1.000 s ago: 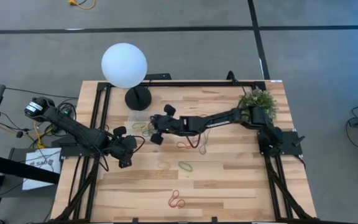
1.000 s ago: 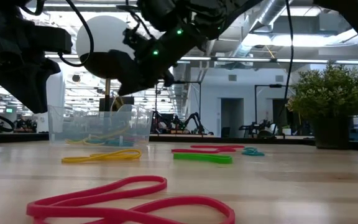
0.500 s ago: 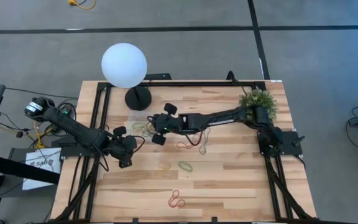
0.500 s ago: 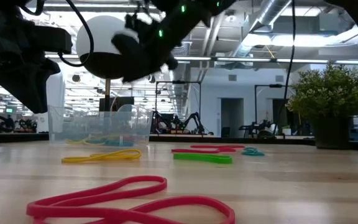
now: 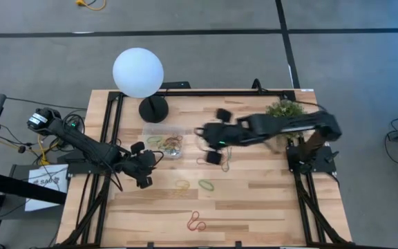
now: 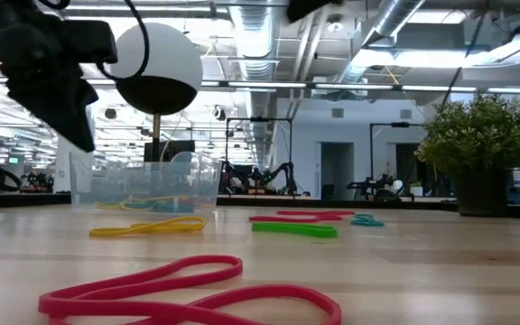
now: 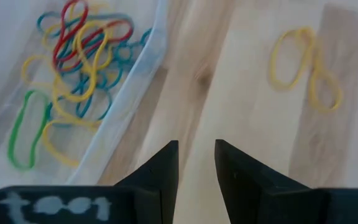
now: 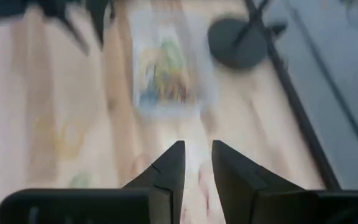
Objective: Pick and place rubber bands into bin
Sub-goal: Put the yellow rubber band into the transparent container
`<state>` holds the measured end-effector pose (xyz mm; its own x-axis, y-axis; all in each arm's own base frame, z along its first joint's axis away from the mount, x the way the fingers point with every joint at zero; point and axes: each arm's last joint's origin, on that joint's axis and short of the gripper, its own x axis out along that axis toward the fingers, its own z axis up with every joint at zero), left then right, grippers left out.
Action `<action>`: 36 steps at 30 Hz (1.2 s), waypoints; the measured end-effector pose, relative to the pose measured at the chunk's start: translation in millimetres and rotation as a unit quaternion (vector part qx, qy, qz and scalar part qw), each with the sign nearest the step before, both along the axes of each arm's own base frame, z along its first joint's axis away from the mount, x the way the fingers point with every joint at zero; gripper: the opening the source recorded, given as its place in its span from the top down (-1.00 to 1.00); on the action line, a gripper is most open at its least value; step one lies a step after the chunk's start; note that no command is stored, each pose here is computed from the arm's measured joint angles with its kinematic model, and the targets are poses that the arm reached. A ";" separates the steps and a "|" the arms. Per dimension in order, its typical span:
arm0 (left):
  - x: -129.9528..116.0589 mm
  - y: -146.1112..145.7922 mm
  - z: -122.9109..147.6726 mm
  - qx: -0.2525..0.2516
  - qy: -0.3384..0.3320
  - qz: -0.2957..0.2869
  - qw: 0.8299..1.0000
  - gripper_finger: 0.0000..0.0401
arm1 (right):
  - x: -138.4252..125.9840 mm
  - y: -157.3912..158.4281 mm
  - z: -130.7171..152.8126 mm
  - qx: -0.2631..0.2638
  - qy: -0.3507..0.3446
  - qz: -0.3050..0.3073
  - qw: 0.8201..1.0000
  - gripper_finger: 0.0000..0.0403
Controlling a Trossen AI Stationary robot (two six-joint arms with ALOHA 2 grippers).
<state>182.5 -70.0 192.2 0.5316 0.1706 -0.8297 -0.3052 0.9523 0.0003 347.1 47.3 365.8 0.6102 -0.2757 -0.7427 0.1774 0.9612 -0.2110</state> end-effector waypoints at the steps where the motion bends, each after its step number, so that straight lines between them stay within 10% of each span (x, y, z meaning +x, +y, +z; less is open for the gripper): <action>1: 1.5 -0.7 0.9 -0.004 -0.009 0.000 1.000 0.53 | -12.6 5.2 6.3 0.014 0.007 0.000 1.000 0.63; 13: 28.4 -15.5 7.3 -0.037 -0.105 -0.106 0.988 0.53 | -99.8 90.3 -58.0 0.082 -0.089 0.076 0.990 0.63; 24: 68.6 -34.2 -42.7 -0.062 -0.098 -0.146 0.982 0.53 | -113.0 115.5 -169.5 0.123 -0.158 0.124 0.972 0.63; 36: 99.2 -36.0 -64.5 -0.047 -0.094 -0.122 0.987 0.53 | -104.4 106.1 -174.1 0.128 -0.150 0.114 0.974 0.63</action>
